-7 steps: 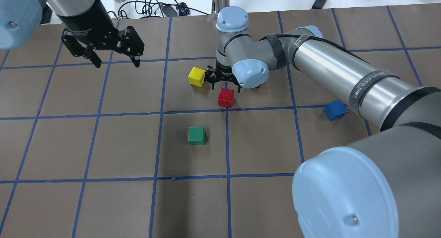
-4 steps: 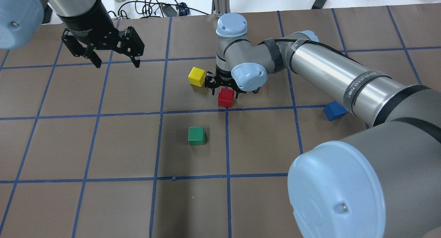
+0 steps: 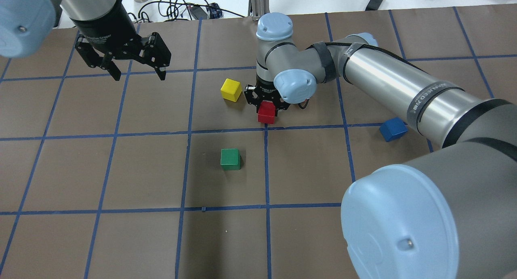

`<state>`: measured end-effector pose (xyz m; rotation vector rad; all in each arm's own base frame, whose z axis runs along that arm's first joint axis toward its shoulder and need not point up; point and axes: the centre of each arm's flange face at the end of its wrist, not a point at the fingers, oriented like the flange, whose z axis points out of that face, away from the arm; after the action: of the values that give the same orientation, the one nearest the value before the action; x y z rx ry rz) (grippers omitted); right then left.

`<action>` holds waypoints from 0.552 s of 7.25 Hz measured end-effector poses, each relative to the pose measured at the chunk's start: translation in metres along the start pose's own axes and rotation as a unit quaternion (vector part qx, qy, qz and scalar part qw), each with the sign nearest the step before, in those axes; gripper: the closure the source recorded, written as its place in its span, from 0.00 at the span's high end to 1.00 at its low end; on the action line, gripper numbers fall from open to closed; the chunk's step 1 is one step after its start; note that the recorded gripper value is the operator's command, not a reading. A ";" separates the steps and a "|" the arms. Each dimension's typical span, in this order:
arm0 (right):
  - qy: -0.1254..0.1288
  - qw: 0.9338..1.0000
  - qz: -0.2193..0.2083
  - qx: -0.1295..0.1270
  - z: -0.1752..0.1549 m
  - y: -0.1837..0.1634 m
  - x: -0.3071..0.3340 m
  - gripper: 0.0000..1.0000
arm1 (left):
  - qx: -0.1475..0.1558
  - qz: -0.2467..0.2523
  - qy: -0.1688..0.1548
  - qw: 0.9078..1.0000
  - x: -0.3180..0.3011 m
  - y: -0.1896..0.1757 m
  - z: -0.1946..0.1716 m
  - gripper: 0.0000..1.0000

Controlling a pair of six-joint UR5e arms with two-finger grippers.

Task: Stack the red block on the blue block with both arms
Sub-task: 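Lift the red cube with the right gripper and carry it over the blue cube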

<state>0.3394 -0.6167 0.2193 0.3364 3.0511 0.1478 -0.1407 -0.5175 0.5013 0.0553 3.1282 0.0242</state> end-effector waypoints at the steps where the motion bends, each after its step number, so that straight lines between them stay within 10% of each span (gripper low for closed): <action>1: 0.001 1.000 0.014 -0.002 -0.033 -0.012 0.021 0.00 | 0.000 0.000 0.000 1.000 0.000 0.000 0.000 1.00; 4: 0.005 0.999 -0.019 -0.027 -0.125 -0.044 0.145 0.00 | -0.001 0.000 0.000 1.000 0.001 -0.001 0.001 1.00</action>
<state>0.1794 -0.6384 0.3311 0.2755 3.0550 0.2301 -0.1414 -0.5181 0.5007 0.0546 3.1282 0.0258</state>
